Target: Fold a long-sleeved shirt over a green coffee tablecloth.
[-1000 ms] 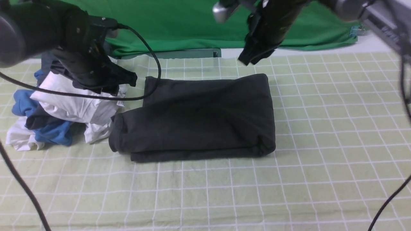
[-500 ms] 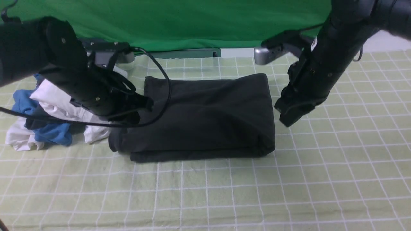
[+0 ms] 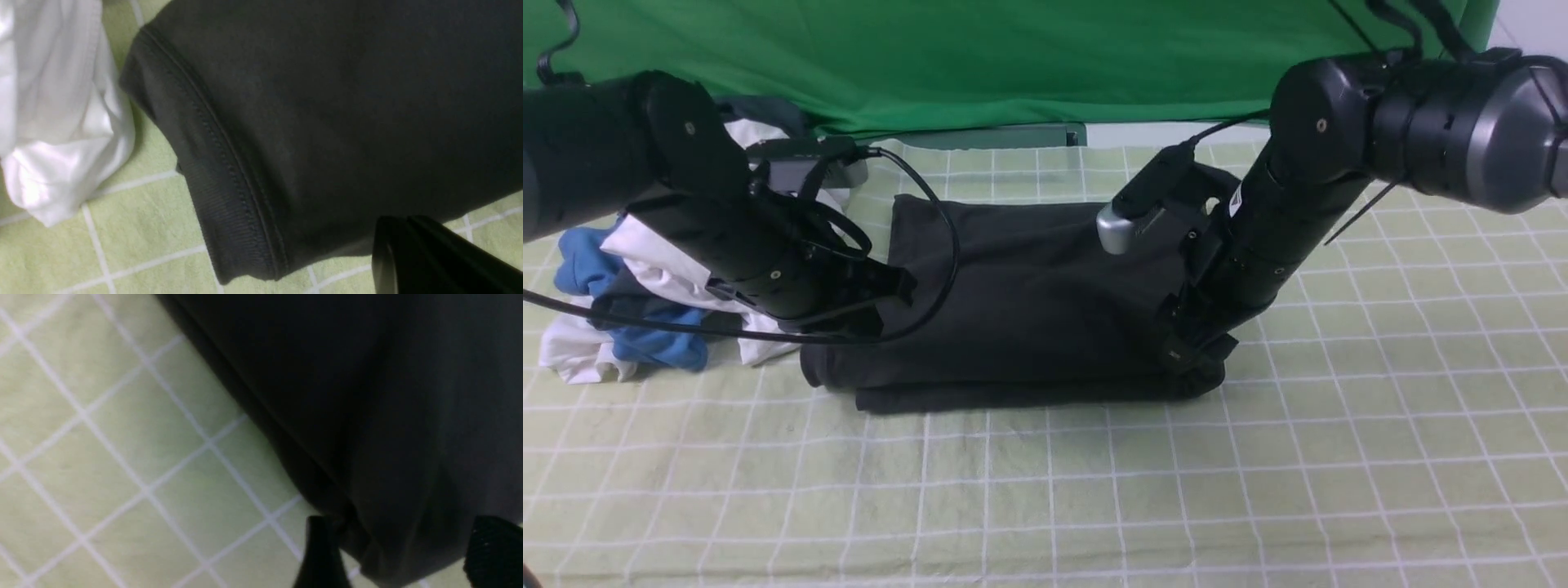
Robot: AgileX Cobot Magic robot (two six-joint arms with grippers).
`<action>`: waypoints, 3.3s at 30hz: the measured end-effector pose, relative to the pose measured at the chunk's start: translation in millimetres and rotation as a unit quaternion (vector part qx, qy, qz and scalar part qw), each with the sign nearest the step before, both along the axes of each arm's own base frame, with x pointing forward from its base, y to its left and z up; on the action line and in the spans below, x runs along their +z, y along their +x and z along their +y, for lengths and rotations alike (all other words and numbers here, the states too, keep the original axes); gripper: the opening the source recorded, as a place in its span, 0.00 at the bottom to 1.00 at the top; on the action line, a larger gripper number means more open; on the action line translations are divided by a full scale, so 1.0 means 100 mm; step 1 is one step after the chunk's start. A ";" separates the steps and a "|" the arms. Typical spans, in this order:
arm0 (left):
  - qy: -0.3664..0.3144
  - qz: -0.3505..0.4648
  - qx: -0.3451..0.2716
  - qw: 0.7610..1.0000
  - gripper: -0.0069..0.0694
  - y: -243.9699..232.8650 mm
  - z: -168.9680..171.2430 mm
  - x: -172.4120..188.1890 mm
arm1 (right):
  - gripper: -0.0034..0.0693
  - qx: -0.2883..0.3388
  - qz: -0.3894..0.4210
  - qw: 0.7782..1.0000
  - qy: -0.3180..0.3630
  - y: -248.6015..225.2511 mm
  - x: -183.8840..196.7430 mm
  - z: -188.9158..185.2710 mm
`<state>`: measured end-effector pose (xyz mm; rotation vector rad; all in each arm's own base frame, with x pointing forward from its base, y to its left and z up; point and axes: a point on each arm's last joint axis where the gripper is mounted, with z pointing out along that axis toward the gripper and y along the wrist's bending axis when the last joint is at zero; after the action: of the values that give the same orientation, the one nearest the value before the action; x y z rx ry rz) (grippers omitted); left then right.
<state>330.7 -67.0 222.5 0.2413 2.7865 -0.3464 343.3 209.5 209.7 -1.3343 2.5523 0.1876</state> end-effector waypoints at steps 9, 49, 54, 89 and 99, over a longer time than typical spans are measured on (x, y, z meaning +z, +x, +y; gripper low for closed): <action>-0.015 0.005 0.007 1.000 0.10 0.00 -0.02 0.00 | 0.28 0.015 0.007 0.999 -0.031 0.03 -0.14 -0.03; -0.032 -0.052 0.015 0.998 0.10 -0.24 0.00 0.52 | 0.04 -0.096 -0.019 0.995 0.038 0.04 0.29 -0.17; -0.016 -0.026 0.001 1.000 0.10 -0.29 0.02 0.49 | 0.04 -0.101 0.058 0.993 -0.003 0.08 -0.20 -0.13; -0.046 -0.428 0.001 0.903 0.10 -2.71 0.40 1.84 | 0.05 -0.153 -0.519 0.763 0.354 -2.67 1.46 -1.73; -0.058 -0.479 0.039 0.875 0.10 -2.85 0.47 0.92 | 0.08 -0.157 -0.549 0.721 0.393 -2.93 1.34 -1.85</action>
<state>45.3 -20.2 314.4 0.1945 1.7786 -0.2673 50.4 24.0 343.7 -0.3868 1.3242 0.2586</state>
